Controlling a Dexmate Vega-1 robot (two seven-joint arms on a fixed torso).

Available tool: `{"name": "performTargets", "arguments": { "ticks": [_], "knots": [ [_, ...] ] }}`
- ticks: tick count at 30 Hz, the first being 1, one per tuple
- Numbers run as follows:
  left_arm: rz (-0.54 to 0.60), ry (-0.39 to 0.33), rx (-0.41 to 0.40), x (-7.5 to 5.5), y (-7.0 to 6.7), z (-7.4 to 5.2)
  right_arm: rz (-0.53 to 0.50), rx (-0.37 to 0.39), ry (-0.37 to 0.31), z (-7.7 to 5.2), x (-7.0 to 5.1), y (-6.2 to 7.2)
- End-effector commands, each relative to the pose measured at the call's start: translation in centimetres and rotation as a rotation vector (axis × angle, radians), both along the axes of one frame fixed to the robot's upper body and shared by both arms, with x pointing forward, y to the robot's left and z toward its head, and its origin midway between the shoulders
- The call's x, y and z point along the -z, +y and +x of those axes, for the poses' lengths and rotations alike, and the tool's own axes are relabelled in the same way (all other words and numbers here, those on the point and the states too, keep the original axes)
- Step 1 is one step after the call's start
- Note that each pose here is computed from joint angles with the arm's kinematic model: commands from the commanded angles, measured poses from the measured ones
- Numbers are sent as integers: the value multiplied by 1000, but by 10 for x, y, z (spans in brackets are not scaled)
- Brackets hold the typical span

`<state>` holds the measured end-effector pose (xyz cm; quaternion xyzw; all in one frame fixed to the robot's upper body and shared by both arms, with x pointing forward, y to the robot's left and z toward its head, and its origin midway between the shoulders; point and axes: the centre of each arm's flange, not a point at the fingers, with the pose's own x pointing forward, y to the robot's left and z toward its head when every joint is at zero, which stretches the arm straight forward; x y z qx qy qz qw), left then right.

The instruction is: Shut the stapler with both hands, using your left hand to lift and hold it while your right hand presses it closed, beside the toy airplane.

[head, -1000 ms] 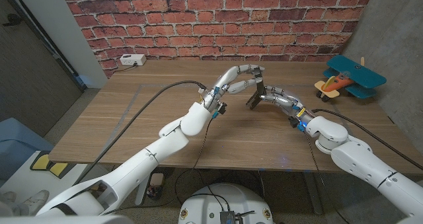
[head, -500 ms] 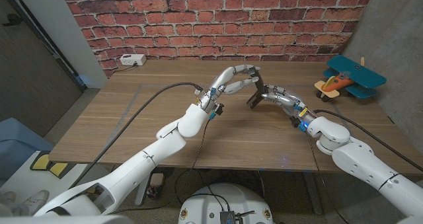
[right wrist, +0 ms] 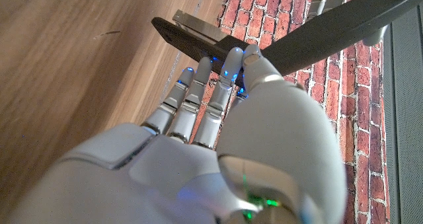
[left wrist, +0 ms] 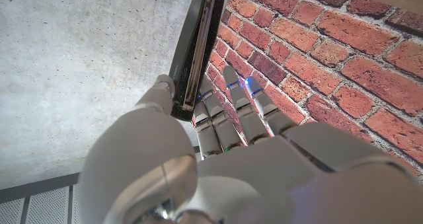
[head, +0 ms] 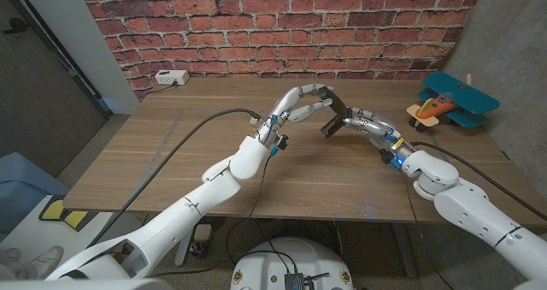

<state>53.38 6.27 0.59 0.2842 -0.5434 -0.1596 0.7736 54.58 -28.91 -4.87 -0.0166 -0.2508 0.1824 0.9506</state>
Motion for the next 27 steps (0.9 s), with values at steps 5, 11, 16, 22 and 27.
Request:
{"name": "performTargets", "arguments": {
  "ticks": [5,11,16,22,27],
  "knots": [
    [-19,28,-7,9,3,4,20,-16,-5,-3,-4,-6],
    [-26,36,-16,11,8,5,32,-21,-4,-3,-4,-6],
    [-31,45,-13,12,11,6,51,-50,0,-2,-3,-6],
    [-44,53,-11,12,14,8,72,-82,9,2,-3,-5],
    [-46,58,-12,13,15,9,75,-92,11,2,-5,-4]
  ]
}}
